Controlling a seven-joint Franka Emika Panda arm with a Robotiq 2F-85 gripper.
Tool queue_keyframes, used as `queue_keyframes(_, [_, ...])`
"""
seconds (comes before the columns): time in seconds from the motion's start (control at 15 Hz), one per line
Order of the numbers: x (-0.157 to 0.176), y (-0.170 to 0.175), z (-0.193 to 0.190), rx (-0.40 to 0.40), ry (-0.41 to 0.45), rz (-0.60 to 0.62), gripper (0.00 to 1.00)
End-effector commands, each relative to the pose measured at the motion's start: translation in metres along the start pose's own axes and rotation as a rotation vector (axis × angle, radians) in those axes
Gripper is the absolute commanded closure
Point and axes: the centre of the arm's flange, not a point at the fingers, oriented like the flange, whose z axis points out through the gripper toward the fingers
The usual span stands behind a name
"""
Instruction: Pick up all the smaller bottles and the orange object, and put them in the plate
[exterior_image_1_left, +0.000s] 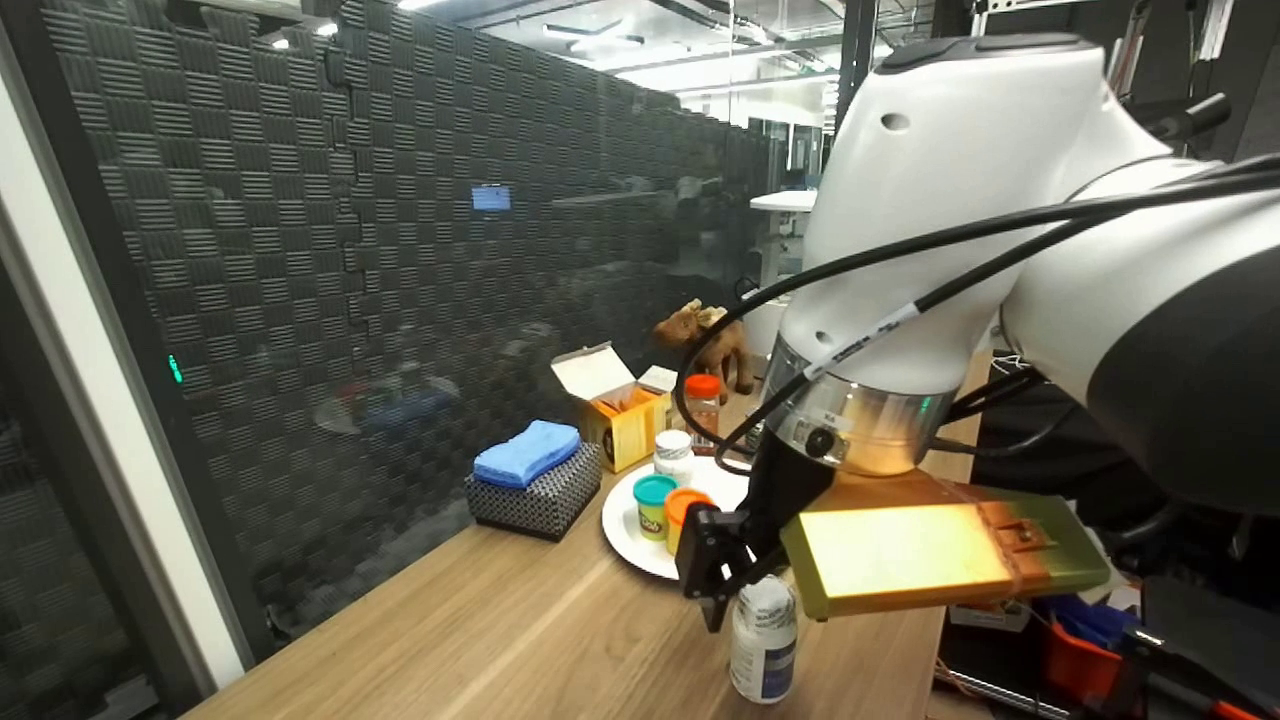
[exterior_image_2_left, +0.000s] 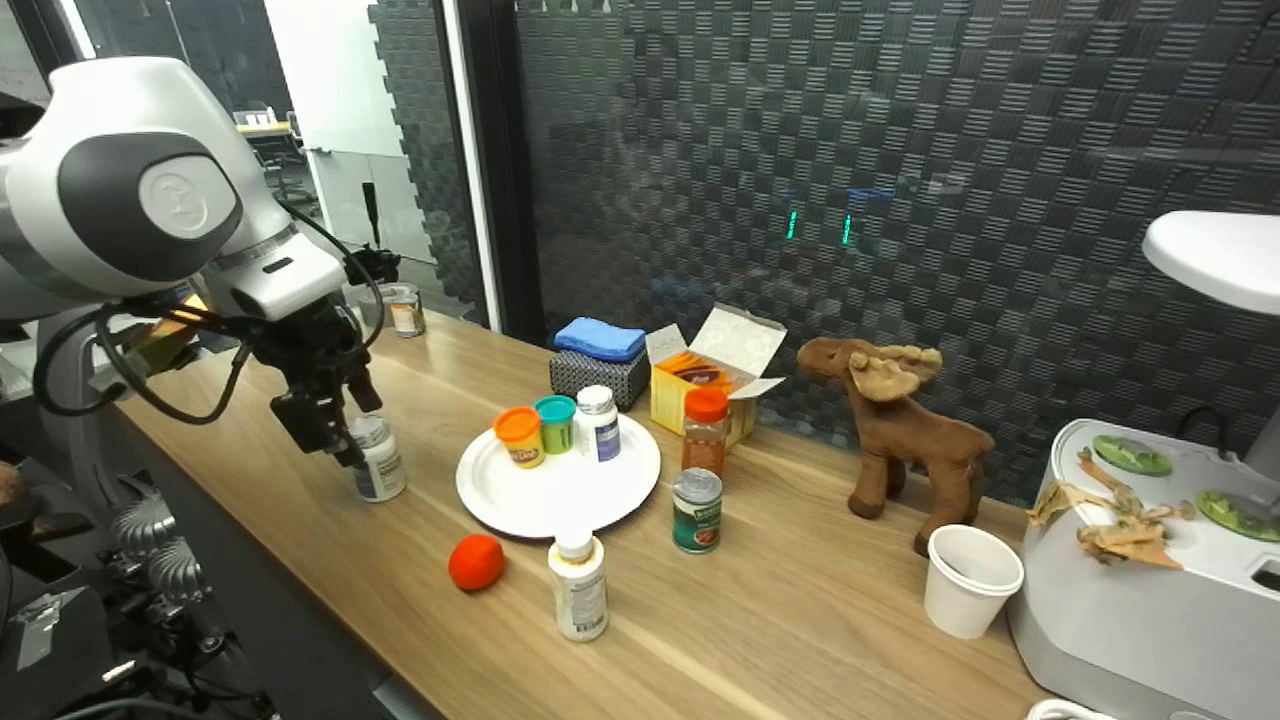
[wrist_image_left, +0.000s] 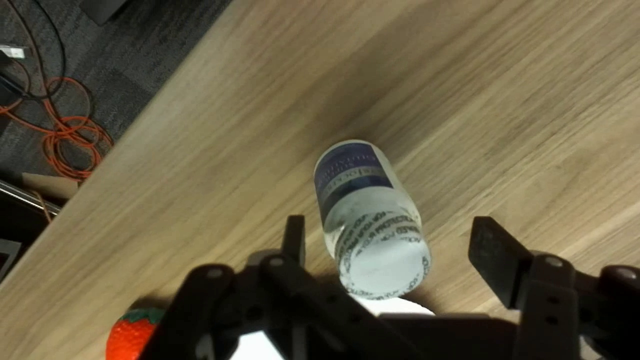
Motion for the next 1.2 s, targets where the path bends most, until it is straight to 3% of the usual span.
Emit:
queue_keyframes(0.0, [0.0,0.001,-0.013,0.007,-0.019,0.001,0.45])
queue_keyframes(0.27, [0.01,0.001,-0.013,-0.033,-0.012,0.008,0.76])
queue_keyframes(0.4, [0.013,0.0,-0.016,-0.055,-0.008,0.007,0.81])
queue_keyframes(0.87, [0.022,0.003,-0.045,-0.194,0.036,-0.016,0.81])
queue_keyframes(1.13, [0.045,0.006,-0.062,-0.214,0.059,-0.053,0.81])
